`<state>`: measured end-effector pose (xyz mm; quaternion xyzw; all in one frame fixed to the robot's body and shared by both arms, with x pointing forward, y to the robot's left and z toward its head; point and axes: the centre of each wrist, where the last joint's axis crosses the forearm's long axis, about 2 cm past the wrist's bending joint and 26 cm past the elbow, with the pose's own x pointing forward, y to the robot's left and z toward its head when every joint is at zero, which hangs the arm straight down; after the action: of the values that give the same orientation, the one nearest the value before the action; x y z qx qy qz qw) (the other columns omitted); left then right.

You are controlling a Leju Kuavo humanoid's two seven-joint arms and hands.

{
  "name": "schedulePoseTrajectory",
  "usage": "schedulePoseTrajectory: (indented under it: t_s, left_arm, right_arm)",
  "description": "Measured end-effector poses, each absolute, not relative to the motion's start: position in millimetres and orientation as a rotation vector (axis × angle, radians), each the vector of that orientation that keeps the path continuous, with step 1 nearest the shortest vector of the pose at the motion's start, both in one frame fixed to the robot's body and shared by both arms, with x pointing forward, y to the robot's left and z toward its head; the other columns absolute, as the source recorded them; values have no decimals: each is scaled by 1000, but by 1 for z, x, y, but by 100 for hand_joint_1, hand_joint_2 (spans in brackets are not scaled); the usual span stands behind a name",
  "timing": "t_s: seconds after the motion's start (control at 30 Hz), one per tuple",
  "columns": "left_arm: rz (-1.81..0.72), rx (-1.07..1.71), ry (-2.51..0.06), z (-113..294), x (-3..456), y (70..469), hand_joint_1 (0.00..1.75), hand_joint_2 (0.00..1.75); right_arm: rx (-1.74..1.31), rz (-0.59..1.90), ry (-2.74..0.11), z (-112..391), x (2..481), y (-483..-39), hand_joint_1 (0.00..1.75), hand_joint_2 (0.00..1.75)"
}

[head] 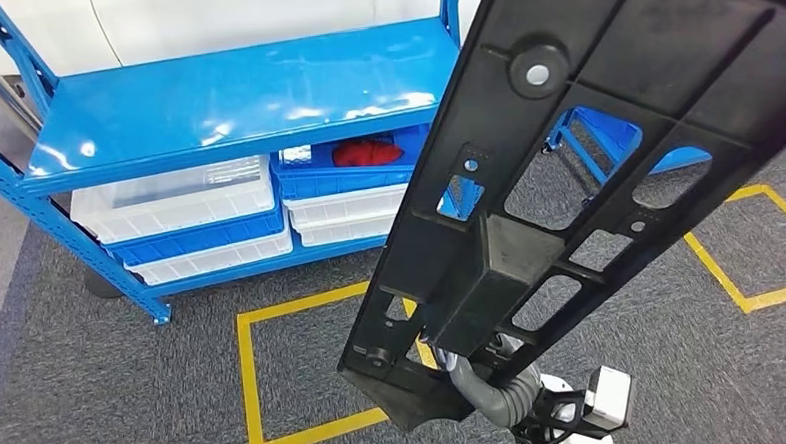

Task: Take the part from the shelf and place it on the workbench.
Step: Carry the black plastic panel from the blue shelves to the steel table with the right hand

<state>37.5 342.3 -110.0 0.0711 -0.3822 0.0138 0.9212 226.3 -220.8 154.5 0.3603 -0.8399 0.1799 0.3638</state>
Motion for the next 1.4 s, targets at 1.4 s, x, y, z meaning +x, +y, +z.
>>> schedulePoseTrajectory:
  t_s: [1.4]
  left_arm:
    - [27, 147, -736, -110, 35, 344, 0, 175]
  right_arm:
    - [846, 360, -2272, 162, 216, -243, 175, 175]
